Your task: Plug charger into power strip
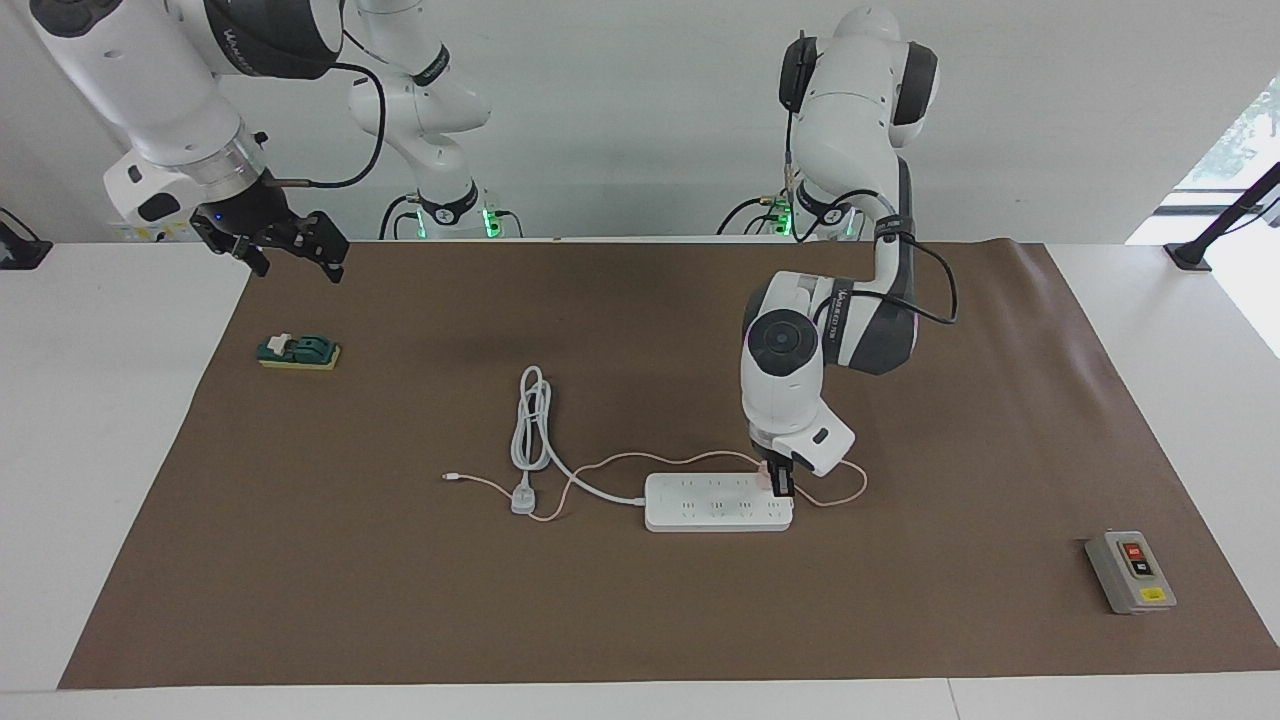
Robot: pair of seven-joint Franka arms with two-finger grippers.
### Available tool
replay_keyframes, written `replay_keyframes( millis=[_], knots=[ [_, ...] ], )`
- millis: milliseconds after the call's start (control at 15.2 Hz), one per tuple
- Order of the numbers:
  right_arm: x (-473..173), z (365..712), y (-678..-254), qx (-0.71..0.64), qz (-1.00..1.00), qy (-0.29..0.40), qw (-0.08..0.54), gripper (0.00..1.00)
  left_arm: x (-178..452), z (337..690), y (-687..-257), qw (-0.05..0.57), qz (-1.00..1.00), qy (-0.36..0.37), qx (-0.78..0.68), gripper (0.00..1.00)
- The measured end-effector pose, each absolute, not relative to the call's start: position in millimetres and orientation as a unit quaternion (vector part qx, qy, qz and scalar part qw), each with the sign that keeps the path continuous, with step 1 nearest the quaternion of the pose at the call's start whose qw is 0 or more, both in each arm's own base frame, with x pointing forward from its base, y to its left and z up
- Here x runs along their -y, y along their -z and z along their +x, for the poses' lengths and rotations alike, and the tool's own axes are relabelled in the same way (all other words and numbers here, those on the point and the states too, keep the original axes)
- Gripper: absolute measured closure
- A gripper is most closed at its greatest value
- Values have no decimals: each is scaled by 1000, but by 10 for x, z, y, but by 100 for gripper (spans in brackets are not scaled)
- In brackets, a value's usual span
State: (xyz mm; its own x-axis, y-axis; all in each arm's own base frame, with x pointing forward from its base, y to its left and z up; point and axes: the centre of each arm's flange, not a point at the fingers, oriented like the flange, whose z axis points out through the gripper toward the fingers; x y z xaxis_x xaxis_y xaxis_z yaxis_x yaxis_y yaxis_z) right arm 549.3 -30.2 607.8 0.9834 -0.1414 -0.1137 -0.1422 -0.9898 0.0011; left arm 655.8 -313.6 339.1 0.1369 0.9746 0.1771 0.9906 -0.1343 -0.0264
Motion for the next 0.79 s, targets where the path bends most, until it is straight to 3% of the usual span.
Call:
replay_keyframes(
  millis=[396,528,660,792],
  knots=[
    [302,5493,-6078,-71,-996,-57,4,0,3133,6561,-3394,68,-754,57,651,68],
    [302,5493,-6078,-71,-996,-57,4,0,3163,6578,-3430,55,-767,54,637,53],
    [302,5493,-6078,-71,-996,-57,4,0,3162,6573,-3587,46,-783,37,620,49],
    [302,5493,-6078,-71,-996,-57,4,0,3057,6559,-3880,43,-786,24,616,28]
  ],
)
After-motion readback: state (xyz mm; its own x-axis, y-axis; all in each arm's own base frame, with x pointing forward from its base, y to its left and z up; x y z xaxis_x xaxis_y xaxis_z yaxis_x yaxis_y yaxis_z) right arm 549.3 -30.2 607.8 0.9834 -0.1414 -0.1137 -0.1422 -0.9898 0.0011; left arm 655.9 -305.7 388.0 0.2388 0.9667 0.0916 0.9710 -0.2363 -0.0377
